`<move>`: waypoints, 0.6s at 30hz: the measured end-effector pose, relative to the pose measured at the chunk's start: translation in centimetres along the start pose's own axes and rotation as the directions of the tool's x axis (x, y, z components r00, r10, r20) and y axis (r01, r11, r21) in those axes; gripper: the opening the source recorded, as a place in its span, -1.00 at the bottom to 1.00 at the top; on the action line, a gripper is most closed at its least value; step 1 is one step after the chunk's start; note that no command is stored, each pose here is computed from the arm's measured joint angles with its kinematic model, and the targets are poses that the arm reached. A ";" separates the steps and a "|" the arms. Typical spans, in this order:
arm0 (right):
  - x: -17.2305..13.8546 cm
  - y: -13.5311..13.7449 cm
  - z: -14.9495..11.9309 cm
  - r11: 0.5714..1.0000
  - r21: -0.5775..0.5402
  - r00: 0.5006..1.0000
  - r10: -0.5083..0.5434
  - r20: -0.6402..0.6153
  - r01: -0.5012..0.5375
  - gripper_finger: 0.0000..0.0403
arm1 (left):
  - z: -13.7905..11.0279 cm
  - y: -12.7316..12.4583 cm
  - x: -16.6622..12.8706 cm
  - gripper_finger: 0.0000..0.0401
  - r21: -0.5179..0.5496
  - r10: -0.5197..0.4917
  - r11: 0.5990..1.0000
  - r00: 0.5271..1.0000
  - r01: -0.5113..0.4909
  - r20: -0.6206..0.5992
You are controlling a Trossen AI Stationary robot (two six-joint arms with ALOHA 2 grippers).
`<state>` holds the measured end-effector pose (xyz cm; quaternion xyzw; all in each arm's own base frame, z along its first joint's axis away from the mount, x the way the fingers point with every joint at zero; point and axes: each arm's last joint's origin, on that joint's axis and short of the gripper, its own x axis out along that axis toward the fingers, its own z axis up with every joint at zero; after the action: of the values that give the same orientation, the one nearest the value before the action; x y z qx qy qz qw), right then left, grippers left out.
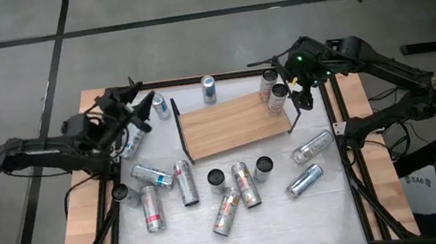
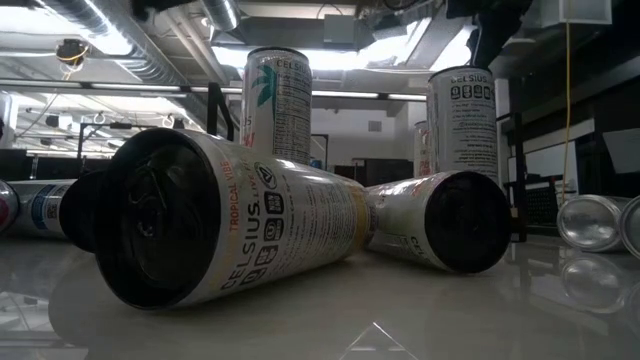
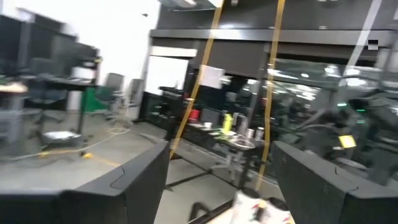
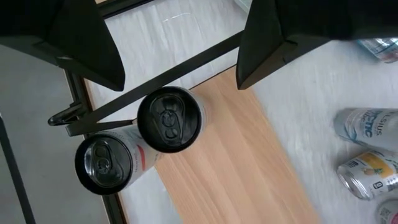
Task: Place canned beverage on shelf
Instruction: Put the blue soda can on the shelf
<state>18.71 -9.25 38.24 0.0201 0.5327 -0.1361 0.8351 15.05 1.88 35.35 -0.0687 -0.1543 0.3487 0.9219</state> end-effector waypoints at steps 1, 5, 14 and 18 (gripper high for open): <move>0.0 0.0 0.0 1.000 0.000 1.000 0.002 0.000 -0.002 0.51 | 0.4 -0.3 0.5 0.38 0.011 -0.020 1.000 1.000 0.020 -0.009; 0.0 0.0 0.0 1.000 -0.001 1.000 0.003 0.001 -0.003 0.51 | 2.2 -0.7 2.1 0.36 0.045 -0.023 0.999 0.997 0.027 -0.078; 0.0 0.0 0.0 1.000 -0.011 1.000 0.003 0.002 -0.003 0.51 | 3.6 2.3 5.2 0.30 0.102 0.157 0.986 0.929 -0.130 -0.336; 0.0 0.0 0.0 1.000 -0.011 1.000 0.002 0.004 -0.002 0.51 | 2.9 4.1 7.7 0.27 0.057 0.145 0.989 0.900 -0.134 -0.410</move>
<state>18.74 -9.25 38.26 0.0158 0.5315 -0.1322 0.8365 16.95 10.09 38.95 -0.1391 0.0542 0.3935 0.9071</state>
